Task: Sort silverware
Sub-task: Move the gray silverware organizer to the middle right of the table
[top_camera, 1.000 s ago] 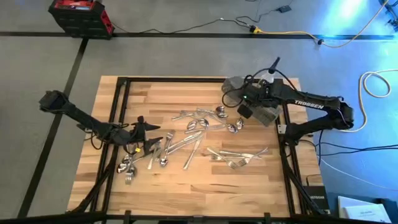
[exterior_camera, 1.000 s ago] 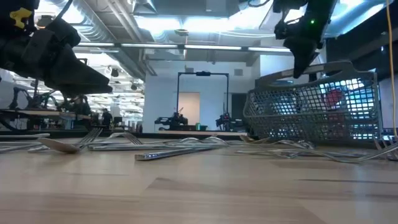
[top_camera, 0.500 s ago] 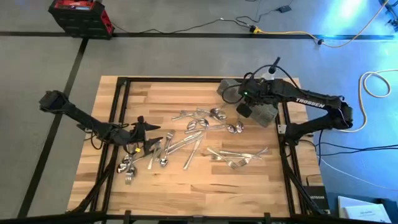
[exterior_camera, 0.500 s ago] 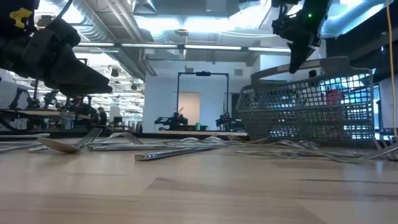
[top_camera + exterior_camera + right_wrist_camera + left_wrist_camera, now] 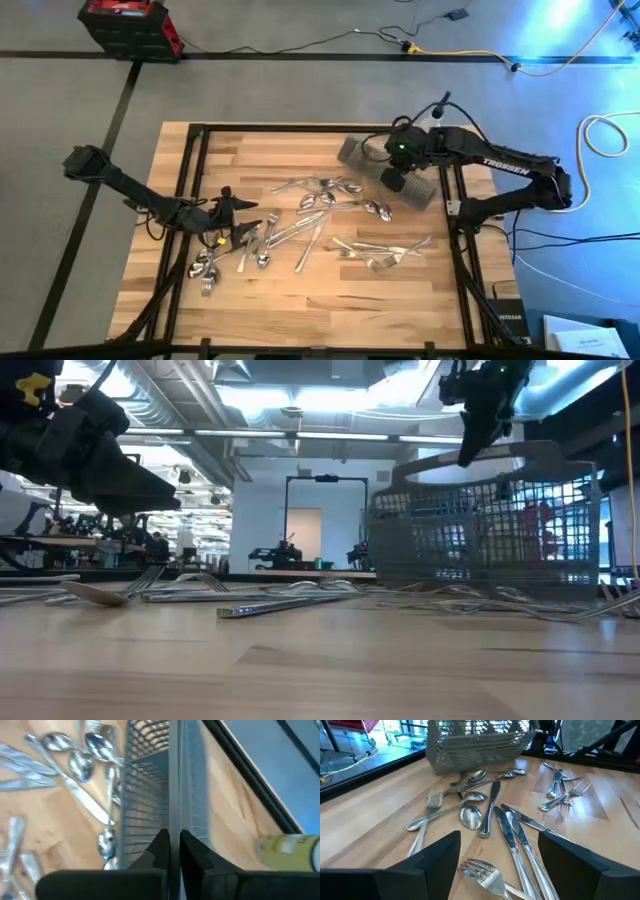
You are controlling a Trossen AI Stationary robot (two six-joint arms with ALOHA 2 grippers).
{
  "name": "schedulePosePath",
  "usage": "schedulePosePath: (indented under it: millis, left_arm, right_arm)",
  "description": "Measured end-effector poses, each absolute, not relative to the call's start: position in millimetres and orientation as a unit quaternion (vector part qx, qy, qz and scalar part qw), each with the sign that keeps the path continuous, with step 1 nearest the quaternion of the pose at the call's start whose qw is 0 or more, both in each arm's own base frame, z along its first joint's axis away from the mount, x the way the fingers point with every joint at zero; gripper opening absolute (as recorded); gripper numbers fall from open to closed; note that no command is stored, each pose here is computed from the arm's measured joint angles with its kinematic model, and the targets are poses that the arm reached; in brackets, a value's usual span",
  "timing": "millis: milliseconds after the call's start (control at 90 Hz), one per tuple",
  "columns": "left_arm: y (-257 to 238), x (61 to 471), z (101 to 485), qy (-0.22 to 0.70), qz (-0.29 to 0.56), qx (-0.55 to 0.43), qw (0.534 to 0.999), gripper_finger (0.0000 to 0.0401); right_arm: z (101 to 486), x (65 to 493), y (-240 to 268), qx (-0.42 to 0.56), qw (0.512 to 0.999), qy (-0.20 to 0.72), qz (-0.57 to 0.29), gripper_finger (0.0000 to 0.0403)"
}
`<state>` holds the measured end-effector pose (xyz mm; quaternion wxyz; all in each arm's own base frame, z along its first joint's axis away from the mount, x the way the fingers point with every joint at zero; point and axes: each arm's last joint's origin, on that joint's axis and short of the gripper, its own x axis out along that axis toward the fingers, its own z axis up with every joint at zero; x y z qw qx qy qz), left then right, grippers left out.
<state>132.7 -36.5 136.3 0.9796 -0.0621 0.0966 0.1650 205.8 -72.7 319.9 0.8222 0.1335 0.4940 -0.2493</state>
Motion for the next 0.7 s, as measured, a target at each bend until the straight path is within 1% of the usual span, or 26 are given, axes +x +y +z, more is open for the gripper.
schedulePosePath:
  millis: [133, 211, 400, 700]
  left_arm:
    - [-36.5, 132.6, 136.2, 0.097, 0.165, -0.062, 0.98, 0.0254]
    - [-36.5, 132.7, 136.3, 0.097, 0.165, -0.062, 0.98, 0.0254]
    - [-36.4, 132.6, 136.2, 0.096, 0.165, -0.063, 0.979, 0.0254]
    - [-36.5, 132.7, 136.3, 0.096, 0.165, -0.063, 0.979, 0.0254]
  right_arm:
    - [322.8, 203.2, -69.1, 0.156, 0.832, 0.487, -0.217, 0.0002]
    - [323.6, 202.9, -68.5, 0.158, 0.833, 0.486, -0.212, 0.0002]
    - [323.8, 202.6, -70.8, 0.14, 0.831, 0.484, -0.236, 0.0002]
    - [323.8, 202.0, -70.9, 0.134, 0.829, 0.486, -0.242, 0.0002]
